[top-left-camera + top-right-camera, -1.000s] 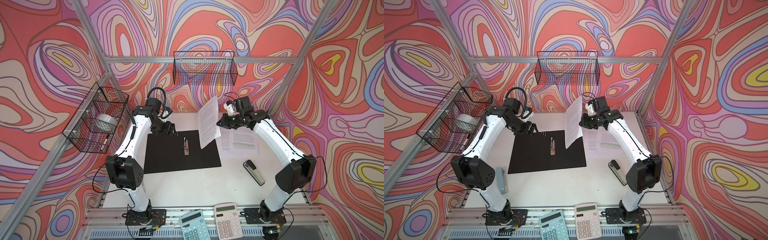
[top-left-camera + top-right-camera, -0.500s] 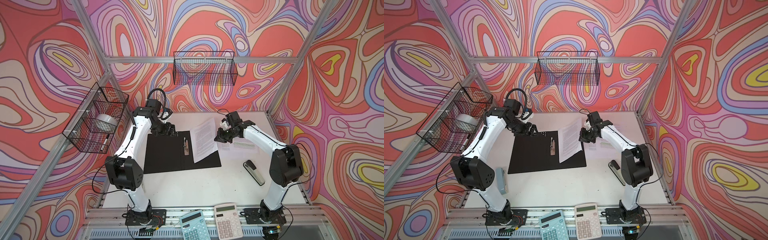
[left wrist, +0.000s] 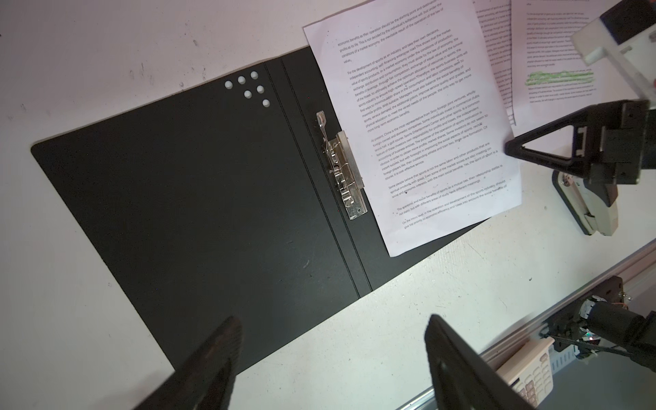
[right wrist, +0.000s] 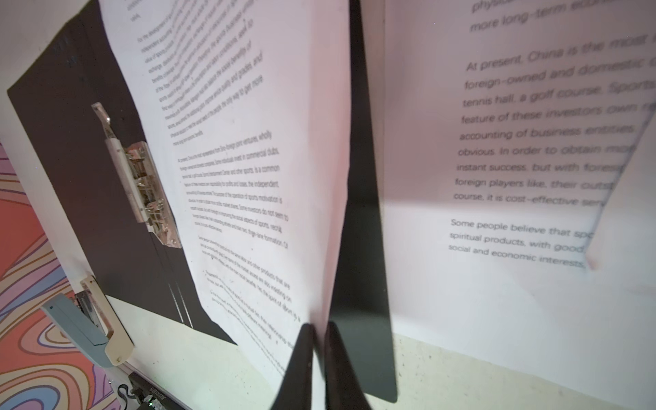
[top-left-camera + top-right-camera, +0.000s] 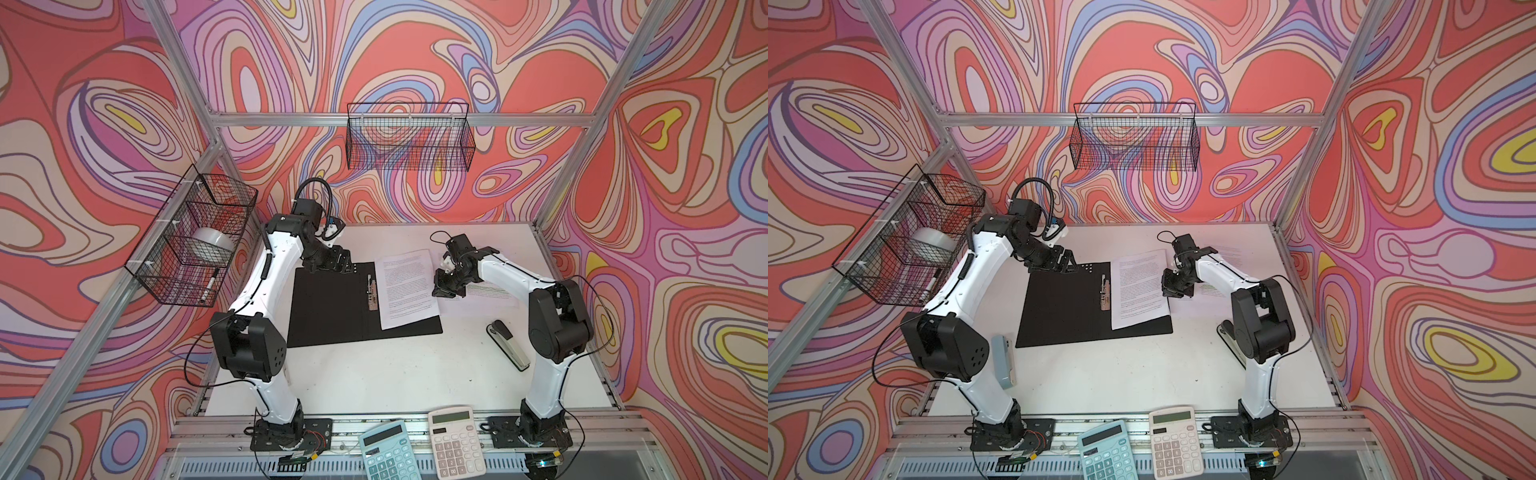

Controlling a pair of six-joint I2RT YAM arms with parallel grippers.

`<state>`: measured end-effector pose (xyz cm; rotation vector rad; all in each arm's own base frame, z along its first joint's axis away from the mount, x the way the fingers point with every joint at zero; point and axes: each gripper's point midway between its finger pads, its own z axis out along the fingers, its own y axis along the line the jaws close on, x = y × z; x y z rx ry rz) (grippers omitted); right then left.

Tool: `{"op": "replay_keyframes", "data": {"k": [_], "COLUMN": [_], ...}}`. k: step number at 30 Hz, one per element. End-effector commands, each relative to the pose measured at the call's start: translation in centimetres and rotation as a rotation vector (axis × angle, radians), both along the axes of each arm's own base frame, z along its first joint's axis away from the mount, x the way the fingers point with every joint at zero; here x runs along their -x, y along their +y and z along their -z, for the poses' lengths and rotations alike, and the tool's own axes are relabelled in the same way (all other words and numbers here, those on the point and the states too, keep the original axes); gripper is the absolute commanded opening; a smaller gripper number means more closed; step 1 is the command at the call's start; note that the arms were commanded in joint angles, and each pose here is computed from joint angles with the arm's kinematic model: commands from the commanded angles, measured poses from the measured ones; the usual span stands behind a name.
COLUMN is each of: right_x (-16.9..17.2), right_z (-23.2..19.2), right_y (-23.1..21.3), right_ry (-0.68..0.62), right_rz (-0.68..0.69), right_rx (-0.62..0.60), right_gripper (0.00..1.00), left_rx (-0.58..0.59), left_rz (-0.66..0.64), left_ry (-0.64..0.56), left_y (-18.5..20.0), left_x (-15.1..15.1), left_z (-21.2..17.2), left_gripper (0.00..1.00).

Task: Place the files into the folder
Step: 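Lower the sheet onto the folder beside the metal clip with the right gripper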

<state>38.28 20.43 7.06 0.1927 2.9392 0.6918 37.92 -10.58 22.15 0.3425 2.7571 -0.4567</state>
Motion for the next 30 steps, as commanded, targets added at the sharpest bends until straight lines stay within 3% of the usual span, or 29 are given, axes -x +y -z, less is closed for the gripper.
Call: {"op": "replay_keyframes", "data": {"k": [1,22,30], "right_x": [0.6,0.6,0.5], "right_z": [2.2,4.0,4.2], "right_y": [-0.5,0.4,0.4], "right_ry": [0.050,0.111,0.114], "right_rz": [0.008,-0.028,-0.061], "right_rx": [0.031,0.006,0.025], "right_gripper": [0.09,0.06,0.10], "left_rx": [0.020,0.021,0.021], "left_rz": [0.001,0.005,0.004], "left_ry": [0.020,0.021,0.021], "left_y": [-0.1,-0.1,-0.1], "left_x": [0.9,1.2,1.2], "left_z": [-0.2,-0.1,0.0], "left_gripper": [0.82,0.81,0.81]}}
